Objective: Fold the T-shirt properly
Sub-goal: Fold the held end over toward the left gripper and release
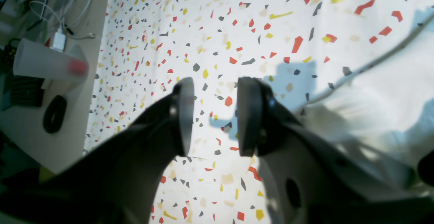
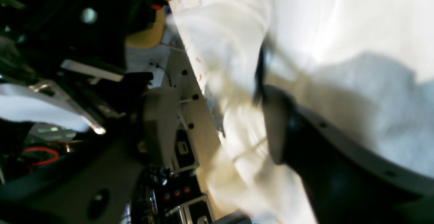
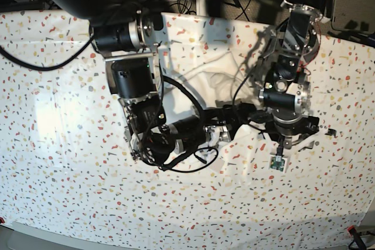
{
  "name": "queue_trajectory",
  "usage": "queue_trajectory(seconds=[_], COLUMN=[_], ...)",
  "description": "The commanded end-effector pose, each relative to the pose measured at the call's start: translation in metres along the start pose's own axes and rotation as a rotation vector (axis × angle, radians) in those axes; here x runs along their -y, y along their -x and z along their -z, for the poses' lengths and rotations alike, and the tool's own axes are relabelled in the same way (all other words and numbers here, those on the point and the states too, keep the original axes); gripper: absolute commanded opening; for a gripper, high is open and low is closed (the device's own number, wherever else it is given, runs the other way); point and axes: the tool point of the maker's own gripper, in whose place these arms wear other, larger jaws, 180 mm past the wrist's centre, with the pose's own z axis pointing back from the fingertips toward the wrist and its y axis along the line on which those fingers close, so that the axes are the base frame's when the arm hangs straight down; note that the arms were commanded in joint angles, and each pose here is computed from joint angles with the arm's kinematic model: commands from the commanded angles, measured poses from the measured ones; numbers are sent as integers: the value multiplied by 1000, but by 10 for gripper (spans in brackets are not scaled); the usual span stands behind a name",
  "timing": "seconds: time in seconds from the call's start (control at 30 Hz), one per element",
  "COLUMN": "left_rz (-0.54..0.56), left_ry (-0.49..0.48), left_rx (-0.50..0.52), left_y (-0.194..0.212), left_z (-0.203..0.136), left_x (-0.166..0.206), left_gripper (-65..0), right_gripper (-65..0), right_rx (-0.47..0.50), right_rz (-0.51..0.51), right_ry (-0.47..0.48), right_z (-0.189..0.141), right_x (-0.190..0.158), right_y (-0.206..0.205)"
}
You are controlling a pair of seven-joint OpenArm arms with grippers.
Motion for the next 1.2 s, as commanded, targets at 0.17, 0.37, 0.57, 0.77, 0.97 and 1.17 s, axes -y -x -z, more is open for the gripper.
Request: queue_trajectory(seconds=[0.17,0.37,0.57,0.77,0.97,1.17], left_rz=[-14,-16,-15,-17,-53,-42], left_ry=[-28,-24,-25,-20,168,390], left_rx=[53,52,97,112,120,300], left_y=[-17,-17,-25,-28,-27,-41], left_z=[-2,-2,-3,-3,-13,-88], left_x=[-9,-9,-9,-8,25,63], left_gripper=[-443,-443,-443,-443,-444,-450], right_gripper=[-195,-195,-195,-195,-195,-195], right_rx=[76,80,99,112,266,274], right_rz=[-44,-55,-108,-168,-245,-350], right_ry=[-76,-72,-53,-16,289,556], right_z=[-6,-9,-22,-36,-55,-77], right_x=[-25,-26,-35,-43,2,43], right_y=[-29,-34,-57,-81,-120,-128])
